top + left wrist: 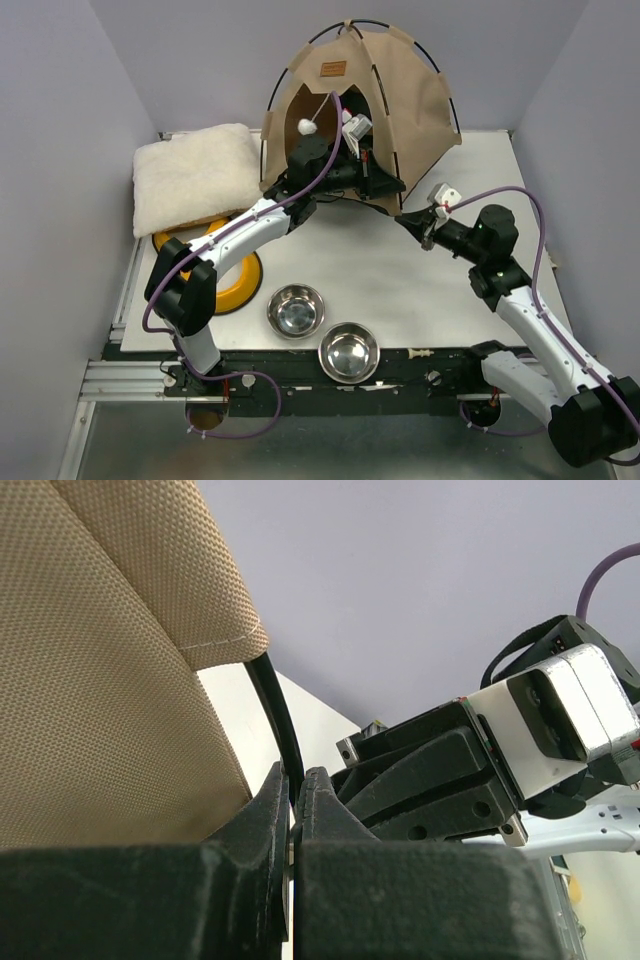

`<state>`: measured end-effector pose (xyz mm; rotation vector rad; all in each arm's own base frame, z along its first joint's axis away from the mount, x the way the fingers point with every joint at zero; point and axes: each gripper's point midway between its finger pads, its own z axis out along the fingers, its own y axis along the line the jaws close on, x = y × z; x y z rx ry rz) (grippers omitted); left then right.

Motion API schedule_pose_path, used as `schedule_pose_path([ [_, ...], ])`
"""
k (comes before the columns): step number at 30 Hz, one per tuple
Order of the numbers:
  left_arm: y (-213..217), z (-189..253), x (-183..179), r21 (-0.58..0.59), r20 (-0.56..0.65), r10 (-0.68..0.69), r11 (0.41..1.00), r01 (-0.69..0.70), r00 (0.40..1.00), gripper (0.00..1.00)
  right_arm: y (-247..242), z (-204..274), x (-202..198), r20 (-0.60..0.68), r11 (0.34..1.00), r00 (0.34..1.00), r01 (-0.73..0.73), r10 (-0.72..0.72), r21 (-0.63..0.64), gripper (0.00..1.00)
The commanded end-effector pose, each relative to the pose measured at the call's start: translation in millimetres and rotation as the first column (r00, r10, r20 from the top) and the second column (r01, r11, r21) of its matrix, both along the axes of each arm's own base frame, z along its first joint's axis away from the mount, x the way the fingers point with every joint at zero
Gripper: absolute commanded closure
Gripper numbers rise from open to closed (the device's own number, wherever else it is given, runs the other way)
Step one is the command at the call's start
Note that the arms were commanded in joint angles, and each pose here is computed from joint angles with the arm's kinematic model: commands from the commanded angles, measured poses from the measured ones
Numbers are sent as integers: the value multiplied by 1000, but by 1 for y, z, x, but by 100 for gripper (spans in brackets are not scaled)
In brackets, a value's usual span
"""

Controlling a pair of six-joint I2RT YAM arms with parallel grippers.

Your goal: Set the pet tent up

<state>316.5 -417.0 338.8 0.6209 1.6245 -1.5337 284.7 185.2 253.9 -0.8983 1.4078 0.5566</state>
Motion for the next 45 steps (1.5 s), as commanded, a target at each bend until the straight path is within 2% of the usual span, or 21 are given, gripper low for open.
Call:
schedule_pose_path([
  [1, 33, 63, 49, -146, 168, 236, 966, -212, 957, 100, 7, -45, -29, -169, 995, 982, -89, 82, -34, 99],
  [22, 41, 50, 65, -110, 157, 282, 957, -267, 947, 100, 8, -45, -36, -135, 991, 984, -123, 114, -57, 100],
  [29, 32, 35, 54, -71, 160, 252, 967, -243, 954, 100, 12, -27, -33, -130, 991, 983, -131, 127, -21, 99],
  [37, 15, 18, 39, -32, 147, 212, 977, -210, 966, 100, 15, -28, -35, -149, 991, 980, -136, 133, -11, 99],
  [45, 21, -2, 34, 12, 142, 214, 976, -218, 966, 100, 12, -22, -30, -127, 994, 986, -109, 105, -19, 99],
])
